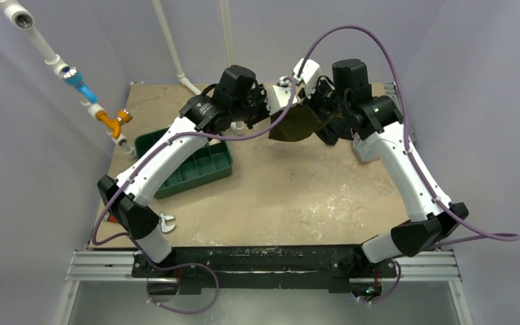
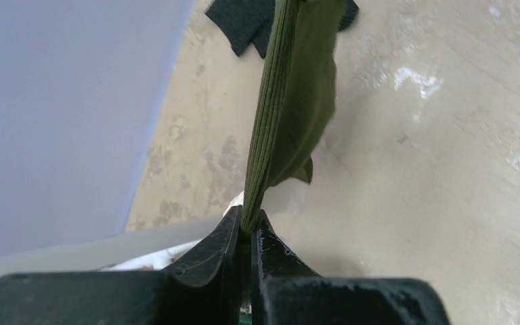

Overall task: Roll the underwear
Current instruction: Flatten out the underwear at the center of the board.

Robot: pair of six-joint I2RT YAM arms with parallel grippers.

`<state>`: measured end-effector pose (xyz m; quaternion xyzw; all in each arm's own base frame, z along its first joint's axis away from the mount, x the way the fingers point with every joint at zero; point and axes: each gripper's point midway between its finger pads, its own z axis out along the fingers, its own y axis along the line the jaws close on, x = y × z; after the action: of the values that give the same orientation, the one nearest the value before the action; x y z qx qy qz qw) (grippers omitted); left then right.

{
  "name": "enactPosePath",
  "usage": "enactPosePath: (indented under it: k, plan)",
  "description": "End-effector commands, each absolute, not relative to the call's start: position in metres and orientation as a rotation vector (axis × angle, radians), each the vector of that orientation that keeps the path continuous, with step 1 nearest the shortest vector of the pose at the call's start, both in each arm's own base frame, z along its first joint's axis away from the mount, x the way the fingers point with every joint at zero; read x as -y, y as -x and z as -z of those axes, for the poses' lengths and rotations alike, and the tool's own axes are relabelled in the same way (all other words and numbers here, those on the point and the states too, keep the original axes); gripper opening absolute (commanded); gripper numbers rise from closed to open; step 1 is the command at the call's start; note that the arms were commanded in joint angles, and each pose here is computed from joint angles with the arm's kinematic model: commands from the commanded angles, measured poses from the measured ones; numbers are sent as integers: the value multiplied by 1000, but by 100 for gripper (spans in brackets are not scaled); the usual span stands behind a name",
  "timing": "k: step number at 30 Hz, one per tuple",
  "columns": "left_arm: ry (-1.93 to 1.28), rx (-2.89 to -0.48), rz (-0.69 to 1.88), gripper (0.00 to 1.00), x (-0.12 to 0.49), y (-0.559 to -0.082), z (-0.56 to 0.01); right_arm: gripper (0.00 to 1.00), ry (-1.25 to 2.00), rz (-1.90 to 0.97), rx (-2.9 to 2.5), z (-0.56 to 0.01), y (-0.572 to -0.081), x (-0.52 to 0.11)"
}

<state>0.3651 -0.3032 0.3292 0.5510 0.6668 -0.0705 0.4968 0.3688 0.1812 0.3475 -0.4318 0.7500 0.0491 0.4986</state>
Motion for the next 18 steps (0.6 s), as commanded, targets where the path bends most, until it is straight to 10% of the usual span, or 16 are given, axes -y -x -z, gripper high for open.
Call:
enactPosePath:
  k: [1,11,18]
  plan:
    - [-1400,-1658,207,0,284,-325,-327,0,1139,-175,-1795,-344,-330,-176]
    - [-1515,-1689,399,0,299,-243,-300,0,1209,-327,-1738,-334,-257,-171]
    - [-1473,-1713,265,0,302,-276,-297,0,1111,-190,-1777,-333,-283,-158]
